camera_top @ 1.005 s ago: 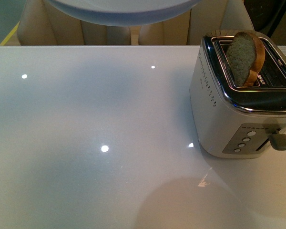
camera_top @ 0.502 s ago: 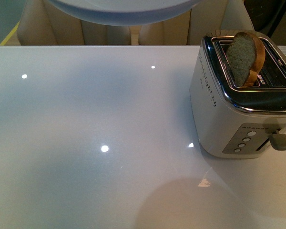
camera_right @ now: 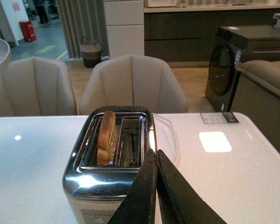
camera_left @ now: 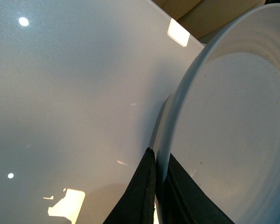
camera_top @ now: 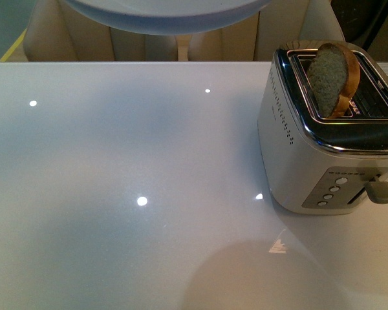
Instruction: Left arm holds plate, right arm toasts bread
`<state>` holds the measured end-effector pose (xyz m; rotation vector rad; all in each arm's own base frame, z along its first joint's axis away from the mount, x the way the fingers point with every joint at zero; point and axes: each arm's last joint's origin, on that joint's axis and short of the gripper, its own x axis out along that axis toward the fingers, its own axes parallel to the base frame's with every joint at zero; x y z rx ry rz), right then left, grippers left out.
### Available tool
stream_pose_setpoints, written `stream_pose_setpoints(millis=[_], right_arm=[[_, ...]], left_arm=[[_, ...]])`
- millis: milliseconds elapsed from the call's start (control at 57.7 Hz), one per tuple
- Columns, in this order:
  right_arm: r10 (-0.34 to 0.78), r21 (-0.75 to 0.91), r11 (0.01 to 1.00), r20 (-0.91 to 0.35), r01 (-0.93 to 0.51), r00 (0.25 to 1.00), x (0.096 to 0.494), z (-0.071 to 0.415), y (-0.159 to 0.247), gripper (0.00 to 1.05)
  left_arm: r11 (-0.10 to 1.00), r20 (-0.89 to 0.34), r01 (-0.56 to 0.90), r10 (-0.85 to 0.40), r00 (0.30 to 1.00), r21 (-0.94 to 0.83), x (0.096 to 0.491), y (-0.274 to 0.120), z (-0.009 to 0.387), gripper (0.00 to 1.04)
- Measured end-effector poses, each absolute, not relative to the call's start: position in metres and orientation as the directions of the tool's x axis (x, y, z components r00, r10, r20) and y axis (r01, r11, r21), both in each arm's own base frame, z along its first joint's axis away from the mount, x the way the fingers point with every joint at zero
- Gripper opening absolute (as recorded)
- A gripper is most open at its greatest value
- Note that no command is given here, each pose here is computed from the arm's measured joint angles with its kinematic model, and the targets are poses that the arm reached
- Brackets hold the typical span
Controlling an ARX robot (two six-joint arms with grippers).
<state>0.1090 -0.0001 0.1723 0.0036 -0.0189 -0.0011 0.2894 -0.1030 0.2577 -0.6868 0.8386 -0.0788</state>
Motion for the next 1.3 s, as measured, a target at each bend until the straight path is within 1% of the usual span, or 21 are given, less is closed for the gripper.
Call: stream_pose_setpoints(millis=[69, 139, 242, 433, 502, 537, 641, 693, 797, 970, 1056, 1299], right_arm=[[-0.001, 0.004, 1.0, 0.018, 0.001, 1.0, 0.107, 0.172, 0.0, 0.02], [-0.001, 0.004, 1.0, -0.016, 0.001, 1.0, 0.102, 0.168, 0.0, 0.02], [-0.002, 0.004, 1.0, 0.013, 0.001, 1.0, 0.097, 0.169, 0.0, 0.02], [-0.002, 0.003, 1.0, 0.012, 0.002, 1.0, 0.097, 0.169, 0.0, 0.02], [-0.002, 0.003, 1.0, 0.012, 0.002, 1.0, 0.097, 0.169, 0.0, 0.12], [-0.002, 0.003, 1.0, 0.013, 0.002, 1.0, 0.097, 0.169, 0.0, 0.19], [-0.002, 0.003, 1.0, 0.013, 0.002, 1.0, 0.097, 0.169, 0.0, 0.35], [-0.002, 0.003, 1.0, 0.013, 0.002, 1.0, 0.097, 0.169, 0.0, 0.45], [-0.002, 0.003, 1.0, 0.014, 0.002, 1.0, 0.097, 0.169, 0.0, 0.71], [-0.002, 0.003, 1.0, 0.014, 0.002, 1.0, 0.097, 0.169, 0.0, 0.97], [-0.002, 0.003, 1.0, 0.014, 0.002, 1.0, 0.097, 0.169, 0.0, 0.96], [-0.002, 0.003, 1.0, 0.014, 0.002, 1.0, 0.097, 0.169, 0.0, 0.96]], left_arm=[[0.784, -0.658, -0.197, -0.325, 0.679, -0.589, 0.289, -0.103, 0.258, 0.03], [0.784, -0.658, -0.196, -0.325, 0.679, -0.589, 0.289, -0.103, 0.258, 0.03], [0.784, -0.659, -0.197, -0.323, 0.679, -0.589, 0.289, -0.103, 0.258, 0.03], [0.783, -0.658, -0.196, -0.325, 0.68, -0.59, 0.289, -0.103, 0.258, 0.03], [0.783, -0.657, -0.196, -0.325, 0.68, -0.59, 0.289, -0.103, 0.258, 0.03], [0.783, -0.657, -0.196, -0.325, 0.68, -0.59, 0.289, -0.103, 0.258, 0.03], [0.783, -0.657, -0.196, -0.326, 0.68, -0.59, 0.289, -0.103, 0.258, 0.03], [0.783, -0.657, -0.196, -0.325, 0.68, -0.59, 0.289, -0.103, 0.258, 0.03], [0.783, -0.657, -0.196, -0.326, 0.68, -0.59, 0.289, -0.103, 0.258, 0.03], [0.783, -0.657, -0.196, -0.326, 0.68, -0.59, 0.289, -0.103, 0.258, 0.03], [0.783, -0.657, -0.196, -0.326, 0.68, -0.59, 0.289, -0.103, 0.258, 0.03], [0.783, -0.657, -0.196, -0.325, 0.68, -0.59, 0.289, -0.103, 0.258, 0.03]])
